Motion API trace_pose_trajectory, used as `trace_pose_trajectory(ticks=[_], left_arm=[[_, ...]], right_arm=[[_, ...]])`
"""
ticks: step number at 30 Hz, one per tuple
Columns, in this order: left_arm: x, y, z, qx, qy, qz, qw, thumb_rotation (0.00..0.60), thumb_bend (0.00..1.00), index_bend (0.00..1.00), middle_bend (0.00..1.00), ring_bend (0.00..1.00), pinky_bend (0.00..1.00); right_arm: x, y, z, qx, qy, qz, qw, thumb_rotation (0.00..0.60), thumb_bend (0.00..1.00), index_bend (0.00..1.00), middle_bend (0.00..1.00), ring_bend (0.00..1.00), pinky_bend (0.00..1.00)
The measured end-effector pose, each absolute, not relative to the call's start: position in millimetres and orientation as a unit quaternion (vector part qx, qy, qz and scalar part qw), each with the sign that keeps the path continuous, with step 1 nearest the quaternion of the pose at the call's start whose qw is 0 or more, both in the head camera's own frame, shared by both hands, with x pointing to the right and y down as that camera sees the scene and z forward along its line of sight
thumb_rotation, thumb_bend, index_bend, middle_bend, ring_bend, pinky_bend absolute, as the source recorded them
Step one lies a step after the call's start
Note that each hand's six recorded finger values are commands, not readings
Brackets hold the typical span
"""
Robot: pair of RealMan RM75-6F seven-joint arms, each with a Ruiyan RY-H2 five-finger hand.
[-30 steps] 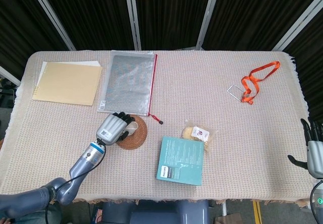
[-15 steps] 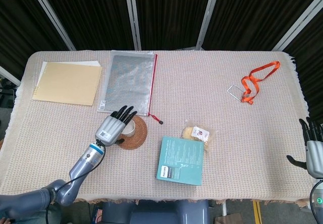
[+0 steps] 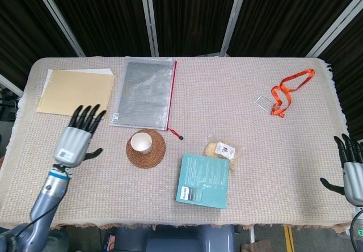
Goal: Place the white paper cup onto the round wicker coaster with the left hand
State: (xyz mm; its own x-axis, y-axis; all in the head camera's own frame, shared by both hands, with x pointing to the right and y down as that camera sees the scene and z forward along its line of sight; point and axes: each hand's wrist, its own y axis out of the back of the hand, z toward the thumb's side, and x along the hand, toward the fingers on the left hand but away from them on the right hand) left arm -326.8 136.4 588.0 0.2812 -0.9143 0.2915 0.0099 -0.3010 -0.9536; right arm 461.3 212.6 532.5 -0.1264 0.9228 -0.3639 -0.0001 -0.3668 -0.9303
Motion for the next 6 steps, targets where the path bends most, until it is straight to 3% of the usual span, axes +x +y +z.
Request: trace_pose_trajectory(ticks=[6], left_arm=[[-394.2, 174.7, 566.6, -0.611, 0.374, -0.549, 0.431, 0.600, 0.00, 0.00, 0.00, 0.00, 0.00]], right_arm=[[458.6, 214.2, 529.3, -0.553, -0.419, 0.614, 0.377, 0.600, 0.00, 0.00, 0.00, 0.00, 0.00]])
